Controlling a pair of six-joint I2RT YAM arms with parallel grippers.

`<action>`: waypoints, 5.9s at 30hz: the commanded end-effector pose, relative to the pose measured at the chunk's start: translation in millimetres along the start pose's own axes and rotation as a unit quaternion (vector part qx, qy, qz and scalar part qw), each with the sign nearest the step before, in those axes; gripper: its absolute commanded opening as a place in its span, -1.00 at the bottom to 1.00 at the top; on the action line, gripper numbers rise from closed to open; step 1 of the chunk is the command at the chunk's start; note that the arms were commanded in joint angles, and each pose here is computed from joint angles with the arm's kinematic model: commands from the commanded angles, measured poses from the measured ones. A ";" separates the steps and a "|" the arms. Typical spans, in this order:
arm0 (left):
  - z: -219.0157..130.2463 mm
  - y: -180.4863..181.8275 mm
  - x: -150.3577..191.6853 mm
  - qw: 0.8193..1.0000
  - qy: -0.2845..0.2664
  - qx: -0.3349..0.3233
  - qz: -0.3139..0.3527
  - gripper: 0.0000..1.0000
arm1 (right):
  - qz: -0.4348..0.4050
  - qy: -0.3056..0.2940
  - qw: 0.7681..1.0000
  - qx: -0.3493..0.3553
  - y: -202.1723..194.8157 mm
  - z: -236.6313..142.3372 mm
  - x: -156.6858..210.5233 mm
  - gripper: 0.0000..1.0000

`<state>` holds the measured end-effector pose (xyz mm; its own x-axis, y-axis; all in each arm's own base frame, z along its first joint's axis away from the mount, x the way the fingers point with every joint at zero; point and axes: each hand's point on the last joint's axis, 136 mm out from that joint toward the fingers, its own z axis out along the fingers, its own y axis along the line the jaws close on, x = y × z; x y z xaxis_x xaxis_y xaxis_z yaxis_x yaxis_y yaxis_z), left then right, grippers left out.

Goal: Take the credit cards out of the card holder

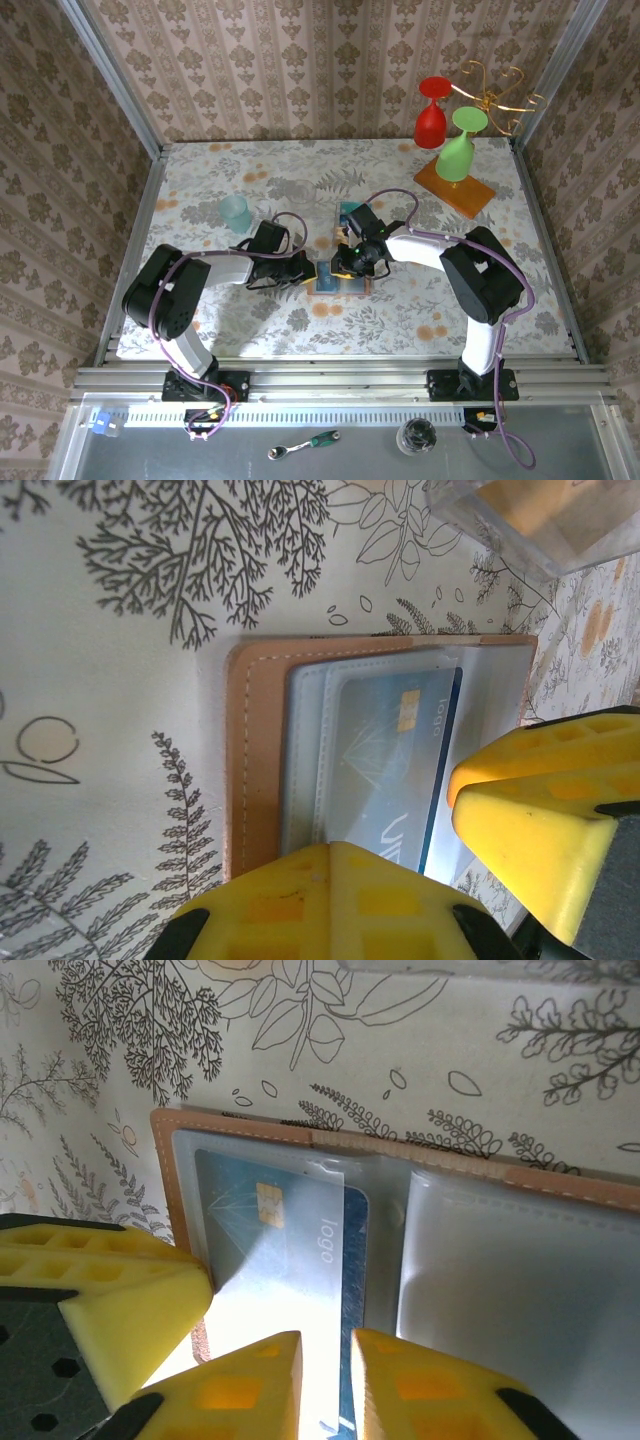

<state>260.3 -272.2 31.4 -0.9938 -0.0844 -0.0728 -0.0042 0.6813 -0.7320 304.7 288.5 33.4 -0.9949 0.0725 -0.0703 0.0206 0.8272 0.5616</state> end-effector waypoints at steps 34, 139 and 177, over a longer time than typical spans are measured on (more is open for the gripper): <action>-5.2 2.0 0.7 1.000 0.002 -0.011 0.000 -0.92 | -0.020 -0.009 1.000 0.020 5.0 -14.7 -1.7 -0.42; 6.9 8.5 9.2 0.999 0.032 -0.043 0.001 -1.00 | 0.016 -0.012 1.000 -0.013 -14.7 -13.2 -0.9 -0.69; 0.2 -21.4 -6.6 1.000 0.004 -0.006 0.023 -0.96 | -0.086 -0.038 0.995 0.033 -2.4 -75.6 -14.7 -0.88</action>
<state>259.4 -280.5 31.4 -0.9969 -0.0491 -0.0608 0.0081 0.7091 -0.7050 308.9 249.5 83.2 -0.9837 0.0399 -0.1753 -0.0600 0.8466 0.5288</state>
